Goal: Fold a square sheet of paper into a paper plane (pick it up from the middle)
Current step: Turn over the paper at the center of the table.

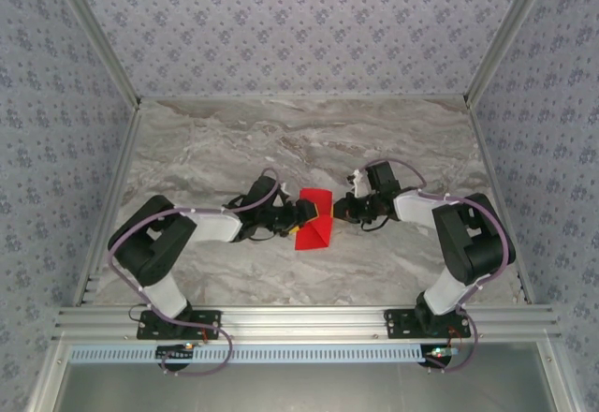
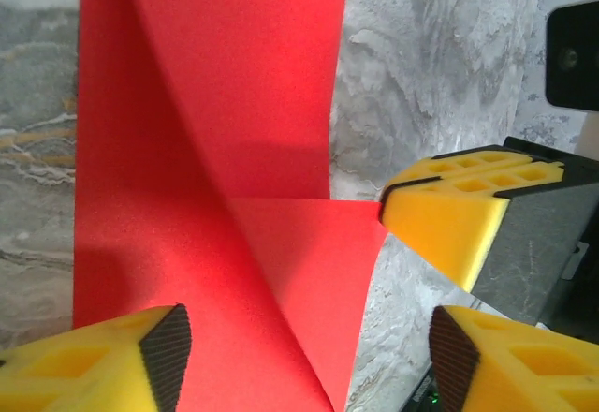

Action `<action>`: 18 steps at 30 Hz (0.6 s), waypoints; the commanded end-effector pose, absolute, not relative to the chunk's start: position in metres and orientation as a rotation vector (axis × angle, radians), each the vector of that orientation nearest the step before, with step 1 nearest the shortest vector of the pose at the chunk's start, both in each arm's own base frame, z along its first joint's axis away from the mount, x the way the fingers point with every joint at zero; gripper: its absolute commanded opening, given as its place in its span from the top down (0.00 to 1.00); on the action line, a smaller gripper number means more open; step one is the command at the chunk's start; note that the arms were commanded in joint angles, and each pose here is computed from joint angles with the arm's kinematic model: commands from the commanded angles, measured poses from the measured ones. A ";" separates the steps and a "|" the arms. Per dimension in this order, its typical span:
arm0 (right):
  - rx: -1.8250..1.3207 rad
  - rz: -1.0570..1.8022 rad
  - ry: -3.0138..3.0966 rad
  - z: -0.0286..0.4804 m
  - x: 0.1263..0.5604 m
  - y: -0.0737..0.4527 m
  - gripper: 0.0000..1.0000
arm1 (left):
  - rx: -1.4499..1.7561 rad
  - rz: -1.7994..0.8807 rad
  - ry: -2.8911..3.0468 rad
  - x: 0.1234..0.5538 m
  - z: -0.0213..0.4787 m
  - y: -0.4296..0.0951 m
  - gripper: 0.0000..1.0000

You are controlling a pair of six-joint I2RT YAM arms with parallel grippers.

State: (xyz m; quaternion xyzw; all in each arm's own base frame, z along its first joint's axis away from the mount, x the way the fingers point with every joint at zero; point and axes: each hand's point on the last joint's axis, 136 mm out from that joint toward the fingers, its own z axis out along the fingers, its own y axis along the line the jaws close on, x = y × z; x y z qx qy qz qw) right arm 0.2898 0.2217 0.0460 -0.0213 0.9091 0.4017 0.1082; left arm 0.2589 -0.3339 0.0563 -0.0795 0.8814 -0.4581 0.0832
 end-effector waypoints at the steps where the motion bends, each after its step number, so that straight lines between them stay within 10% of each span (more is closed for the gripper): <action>1: -0.047 1.210 2.654 0.050 0.290 0.220 0.93 | -0.208 -1.456 2.599 0.259 0.060 -0.341 0.36; 18: -0.017 1.209 2.647 0.057 0.290 0.217 0.86 | -0.119 -1.445 2.599 0.270 0.055 -0.349 0.83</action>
